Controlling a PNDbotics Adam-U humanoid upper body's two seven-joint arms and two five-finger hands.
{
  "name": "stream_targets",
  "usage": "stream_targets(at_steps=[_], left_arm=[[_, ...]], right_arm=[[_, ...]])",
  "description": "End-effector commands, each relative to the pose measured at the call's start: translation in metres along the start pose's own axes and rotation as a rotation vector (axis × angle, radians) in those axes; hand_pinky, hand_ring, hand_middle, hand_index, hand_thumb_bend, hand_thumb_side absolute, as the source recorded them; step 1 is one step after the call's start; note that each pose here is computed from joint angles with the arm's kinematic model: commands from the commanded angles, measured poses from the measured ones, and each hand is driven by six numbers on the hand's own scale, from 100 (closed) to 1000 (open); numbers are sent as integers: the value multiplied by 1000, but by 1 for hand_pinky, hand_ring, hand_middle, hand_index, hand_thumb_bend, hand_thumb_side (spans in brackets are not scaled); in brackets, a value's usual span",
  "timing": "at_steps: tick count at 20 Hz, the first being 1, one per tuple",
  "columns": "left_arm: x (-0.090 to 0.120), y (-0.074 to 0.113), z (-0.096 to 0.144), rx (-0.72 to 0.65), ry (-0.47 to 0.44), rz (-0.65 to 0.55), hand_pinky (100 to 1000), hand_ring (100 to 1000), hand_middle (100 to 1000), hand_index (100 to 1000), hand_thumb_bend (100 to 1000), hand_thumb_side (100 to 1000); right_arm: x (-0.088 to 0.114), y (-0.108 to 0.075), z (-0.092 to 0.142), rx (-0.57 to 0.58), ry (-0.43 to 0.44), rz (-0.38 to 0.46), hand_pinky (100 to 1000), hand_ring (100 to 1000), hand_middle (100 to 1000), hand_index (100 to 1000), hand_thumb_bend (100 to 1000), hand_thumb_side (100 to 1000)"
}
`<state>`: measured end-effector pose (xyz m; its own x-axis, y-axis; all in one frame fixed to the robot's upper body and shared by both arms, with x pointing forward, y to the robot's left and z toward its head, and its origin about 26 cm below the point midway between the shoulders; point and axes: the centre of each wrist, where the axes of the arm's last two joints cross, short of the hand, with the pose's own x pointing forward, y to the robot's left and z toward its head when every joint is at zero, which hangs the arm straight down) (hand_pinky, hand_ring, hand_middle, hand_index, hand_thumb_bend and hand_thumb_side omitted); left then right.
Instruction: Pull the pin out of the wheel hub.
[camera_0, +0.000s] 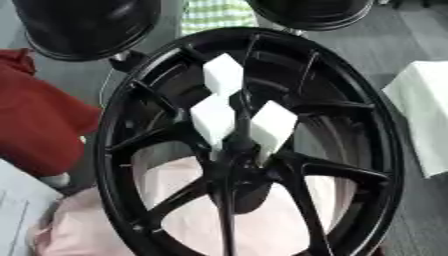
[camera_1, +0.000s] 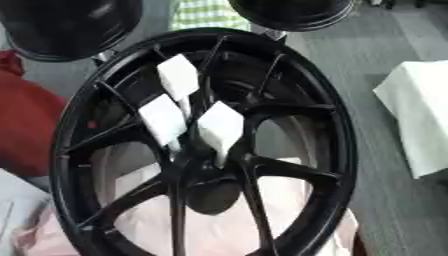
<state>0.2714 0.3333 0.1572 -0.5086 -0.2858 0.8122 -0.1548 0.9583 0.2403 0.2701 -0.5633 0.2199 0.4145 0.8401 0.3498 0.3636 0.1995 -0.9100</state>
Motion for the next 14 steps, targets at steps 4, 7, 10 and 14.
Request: stream_targets(at_steps=[4,7,10,14], left_arm=[[4,5,-2,7,-12,-16,659,659,571,728,100,755],[4,5,-2,7,-12,-15,659,659,571,727,100,755],[4,5,-2,7,-12,-13,659,659,571,727,100,755],[5,4,-3,1,-15,-8,658,660,571,726,100,754]], right_arm=[[3,-16,-2,-156,62,-20,959,1000,854,945,100,305],[15,-18,-2,-209,12,-97,933,963,802,928,100,173],[30,-22,-2,-239,-93,-224,917,912,744,880,100,323],[73,-35,-1,-263,-286,-373,916,896,690,845,100,424]])
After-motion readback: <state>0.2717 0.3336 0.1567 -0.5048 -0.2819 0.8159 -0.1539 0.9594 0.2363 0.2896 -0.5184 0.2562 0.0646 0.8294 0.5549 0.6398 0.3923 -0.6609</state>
